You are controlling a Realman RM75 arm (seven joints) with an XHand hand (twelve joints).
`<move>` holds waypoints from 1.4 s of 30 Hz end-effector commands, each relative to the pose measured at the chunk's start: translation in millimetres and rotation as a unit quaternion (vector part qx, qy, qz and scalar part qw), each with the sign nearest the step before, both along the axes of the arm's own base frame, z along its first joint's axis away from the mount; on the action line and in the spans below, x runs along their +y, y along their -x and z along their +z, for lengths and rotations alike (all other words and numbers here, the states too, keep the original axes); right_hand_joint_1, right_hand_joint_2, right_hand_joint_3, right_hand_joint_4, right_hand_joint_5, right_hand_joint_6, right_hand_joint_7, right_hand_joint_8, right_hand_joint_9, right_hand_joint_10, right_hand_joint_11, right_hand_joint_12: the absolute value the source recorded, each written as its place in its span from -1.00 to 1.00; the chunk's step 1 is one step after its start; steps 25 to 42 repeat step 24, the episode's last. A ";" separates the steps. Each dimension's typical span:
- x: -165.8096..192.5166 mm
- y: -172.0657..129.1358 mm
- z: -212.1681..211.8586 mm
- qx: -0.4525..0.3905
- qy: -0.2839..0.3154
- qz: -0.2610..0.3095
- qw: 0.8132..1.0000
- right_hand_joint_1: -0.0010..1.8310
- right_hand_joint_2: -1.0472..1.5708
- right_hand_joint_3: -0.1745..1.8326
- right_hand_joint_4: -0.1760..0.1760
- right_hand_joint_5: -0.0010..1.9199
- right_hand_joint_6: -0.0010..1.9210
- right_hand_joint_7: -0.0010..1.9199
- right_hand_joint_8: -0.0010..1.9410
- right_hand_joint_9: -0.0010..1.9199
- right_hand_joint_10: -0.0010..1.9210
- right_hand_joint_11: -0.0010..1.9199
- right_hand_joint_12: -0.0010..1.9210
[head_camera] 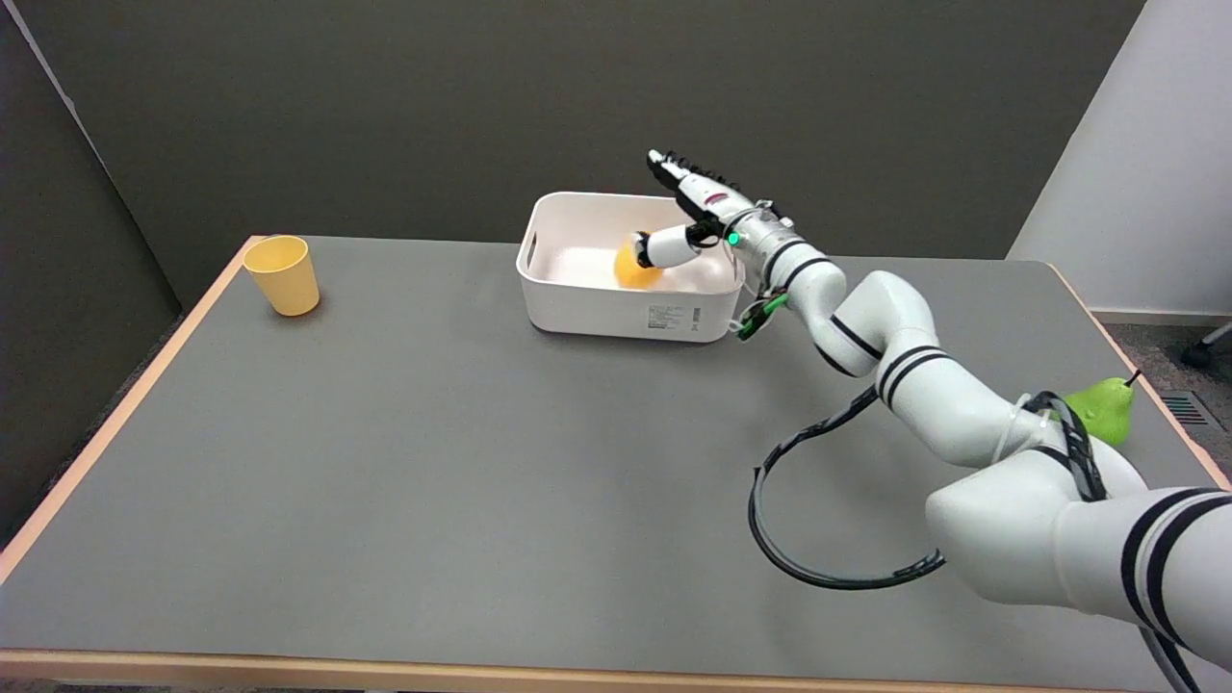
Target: Place the lemon into white box.
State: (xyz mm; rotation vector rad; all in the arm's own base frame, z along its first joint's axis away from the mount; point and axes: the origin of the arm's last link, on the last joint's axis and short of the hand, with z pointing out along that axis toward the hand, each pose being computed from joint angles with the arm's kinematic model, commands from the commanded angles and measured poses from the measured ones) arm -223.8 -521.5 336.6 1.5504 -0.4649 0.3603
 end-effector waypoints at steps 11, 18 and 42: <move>99.5 -29.1 40.7 -0.330 -0.119 0.177 0.920 -0.55 0.26 -0.11 -0.08 -1.00 -1.00 -1.00 -1.00 -1.00 -1.00 -1.00 -0.99; 168.8 -20.1 115.8 -0.445 -0.087 0.204 0.868 -0.61 0.29 -0.10 -0.09 -1.00 -1.00 -1.00 -1.00 -1.00 -1.00 -1.00 -0.97; 217.6 17.8 159.4 -0.528 -0.035 0.179 0.830 -0.62 0.32 -0.14 -0.04 -1.00 -1.00 -1.00 -1.00 -1.00 -1.00 -1.00 -1.00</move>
